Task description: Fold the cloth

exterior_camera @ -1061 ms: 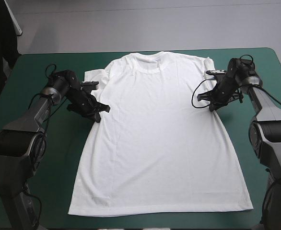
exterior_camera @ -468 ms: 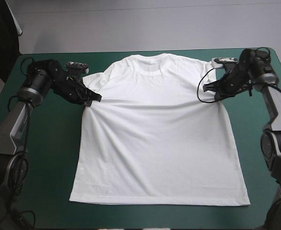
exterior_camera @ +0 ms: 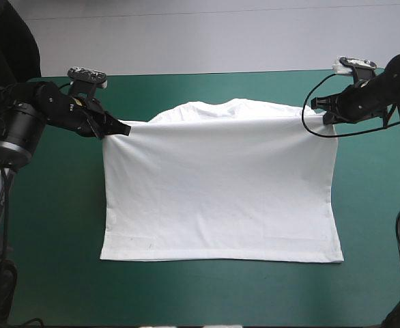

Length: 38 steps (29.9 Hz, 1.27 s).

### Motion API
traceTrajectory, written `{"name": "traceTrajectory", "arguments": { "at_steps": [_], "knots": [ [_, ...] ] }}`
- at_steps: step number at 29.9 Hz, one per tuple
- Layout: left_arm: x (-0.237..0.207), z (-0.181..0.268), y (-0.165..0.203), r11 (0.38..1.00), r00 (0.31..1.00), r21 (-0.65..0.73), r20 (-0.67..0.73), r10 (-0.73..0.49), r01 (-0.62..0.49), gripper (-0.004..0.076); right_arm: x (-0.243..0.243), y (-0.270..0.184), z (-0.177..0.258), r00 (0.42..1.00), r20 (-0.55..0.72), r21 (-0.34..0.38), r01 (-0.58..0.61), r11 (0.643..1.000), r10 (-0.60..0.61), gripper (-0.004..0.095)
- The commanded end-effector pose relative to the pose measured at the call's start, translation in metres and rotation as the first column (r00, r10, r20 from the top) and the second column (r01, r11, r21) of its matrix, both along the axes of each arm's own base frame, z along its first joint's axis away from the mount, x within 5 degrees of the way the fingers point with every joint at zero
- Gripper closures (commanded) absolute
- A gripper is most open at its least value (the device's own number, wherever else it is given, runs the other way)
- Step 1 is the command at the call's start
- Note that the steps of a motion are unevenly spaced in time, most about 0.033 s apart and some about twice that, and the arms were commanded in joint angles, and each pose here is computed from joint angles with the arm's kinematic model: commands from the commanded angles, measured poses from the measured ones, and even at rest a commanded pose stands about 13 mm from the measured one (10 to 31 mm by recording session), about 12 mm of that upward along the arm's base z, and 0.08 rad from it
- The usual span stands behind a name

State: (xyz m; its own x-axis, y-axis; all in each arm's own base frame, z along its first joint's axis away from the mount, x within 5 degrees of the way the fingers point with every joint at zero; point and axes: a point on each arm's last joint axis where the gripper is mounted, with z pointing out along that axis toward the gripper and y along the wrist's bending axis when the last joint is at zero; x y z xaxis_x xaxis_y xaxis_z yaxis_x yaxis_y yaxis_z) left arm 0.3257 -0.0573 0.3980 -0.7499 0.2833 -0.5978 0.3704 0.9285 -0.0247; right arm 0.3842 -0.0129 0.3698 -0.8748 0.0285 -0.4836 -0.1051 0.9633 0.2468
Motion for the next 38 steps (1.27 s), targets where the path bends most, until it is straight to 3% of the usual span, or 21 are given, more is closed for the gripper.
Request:
{"name": "traceTrajectory", "arguments": {
  "at_steps": [1, 8, 12, 16, 20, 25, 32, 36, 38],
  "knots": [
    [-0.026, 0.045, 0.006, 1.000, 0.978, -0.006, 0.205, 0.019, -0.018, 0.0733, -0.030, 0.003, 0.052, 0.986, 0.168, -0.001, 0.000, 1.000, 0.000, 0.0919],
    [-0.058, 0.079, 0.011, 0.999, 0.944, -0.017, 0.330, 0.032, -0.027, 0.0733, -0.065, 0.008, 0.094, 0.957, 0.291, 0.003, -0.005, 1.000, 0.004, 0.0919],
    [-0.070, 0.107, 0.013, 0.998, 0.875, -0.048, 0.481, 0.050, -0.031, 0.0733, -0.080, 0.012, 0.122, 0.918, 0.396, 0.018, -0.010, 1.000, 0.002, 0.0919],
    [-0.073, 0.132, 0.014, 0.996, 0.784, -0.086, 0.616, 0.074, -0.027, 0.0733, -0.093, 0.015, 0.160, 0.841, 0.541, 0.037, -0.020, 0.999, -0.004, 0.0919],
    [-0.071, 0.149, 0.014, 0.996, 0.683, -0.082, 0.726, 0.074, -0.021, 0.0733, -0.099, 0.015, 0.196, 0.715, 0.698, 0.049, -0.004, 0.999, -0.031, 0.0919],
    [-0.054, 0.157, 0.015, 0.993, 0.559, -0.108, 0.821, 0.112, -0.039, 0.0733, -0.085, 0.014, 0.216, 0.623, 0.781, 0.058, -0.005, 0.998, -0.042, 0.0923],
    [-0.011, 0.151, 0.012, 0.992, 0.459, -0.118, 0.879, 0.129, -0.053, 0.0733, -0.022, 0.010, 0.191, 0.646, 0.762, 0.101, -0.041, 0.994, -0.051, 0.0923],
    [0.015, 0.146, 0.009, 0.991, 0.451, -0.120, 0.883, 0.132, -0.055, 0.0733, 0.002, 0.008, 0.176, 0.661, 0.749, 0.105, -0.047, 0.993, -0.048, 0.0923],
    [0.024, 0.144, 0.008, 0.991, 0.453, -0.120, 0.881, 0.132, -0.055, 0.0733, 0.007, 0.008, 0.175, 0.640, 0.767, 0.095, -0.061, 0.994, -0.034, 0.0923]
  ]
}}
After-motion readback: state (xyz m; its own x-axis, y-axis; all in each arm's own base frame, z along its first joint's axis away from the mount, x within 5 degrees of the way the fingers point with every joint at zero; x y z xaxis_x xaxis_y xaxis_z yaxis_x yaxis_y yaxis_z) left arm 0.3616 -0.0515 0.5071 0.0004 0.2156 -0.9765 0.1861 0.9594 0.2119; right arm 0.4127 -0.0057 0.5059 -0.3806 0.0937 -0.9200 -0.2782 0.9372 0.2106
